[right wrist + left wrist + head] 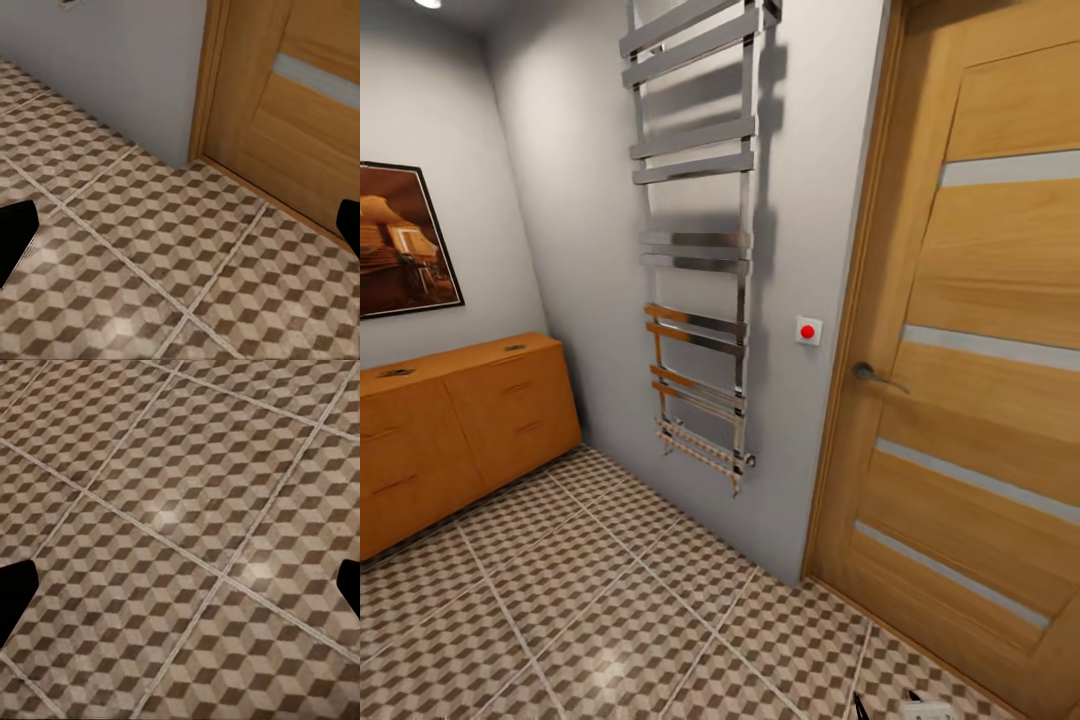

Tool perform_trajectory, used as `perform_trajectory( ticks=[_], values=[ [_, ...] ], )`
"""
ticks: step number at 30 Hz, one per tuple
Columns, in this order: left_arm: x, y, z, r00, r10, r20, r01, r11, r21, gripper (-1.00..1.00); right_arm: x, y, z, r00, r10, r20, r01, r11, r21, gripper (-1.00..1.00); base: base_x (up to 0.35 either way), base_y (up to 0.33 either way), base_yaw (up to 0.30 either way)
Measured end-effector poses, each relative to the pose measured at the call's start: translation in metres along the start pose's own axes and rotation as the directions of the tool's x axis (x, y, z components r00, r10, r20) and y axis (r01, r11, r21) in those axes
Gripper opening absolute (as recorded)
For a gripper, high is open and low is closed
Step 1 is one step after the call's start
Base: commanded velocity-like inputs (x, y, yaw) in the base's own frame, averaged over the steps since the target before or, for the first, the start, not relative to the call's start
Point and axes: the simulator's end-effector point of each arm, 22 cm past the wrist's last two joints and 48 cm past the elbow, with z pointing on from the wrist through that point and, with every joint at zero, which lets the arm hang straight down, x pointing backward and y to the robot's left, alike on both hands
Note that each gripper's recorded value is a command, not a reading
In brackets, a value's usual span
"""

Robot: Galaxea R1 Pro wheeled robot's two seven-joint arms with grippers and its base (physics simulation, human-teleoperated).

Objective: Take the four mousetraps from the cabinet in the bathroom and place them on the bathroom floor. Make sure all four end up on the same floor surface, and ensure that at least two of them are either under or directly next to the same bathroom sink.

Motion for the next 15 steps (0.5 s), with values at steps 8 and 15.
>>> perform_trajectory(
  ticks=[8,15],
  values=[
    [0.0000,0.0000,0.0000,1.000,0.000,0.000,0.000,1.000,0.000,1.00,0.0000,0.0004,0.0000,1.000,0.000,0.000,0.000,1.000,0.000,1.00,0.000,0.000,0.288],
    [0.0000,0.0000,0.0000,1.000,0.000,0.000,0.000,1.000,0.000,1.00,0.0000,0.0005,0.0000,1.000,0.000,0.000,0.000,1.000,-0.001,1.00,0.000,0.000,0.288]
  ],
)
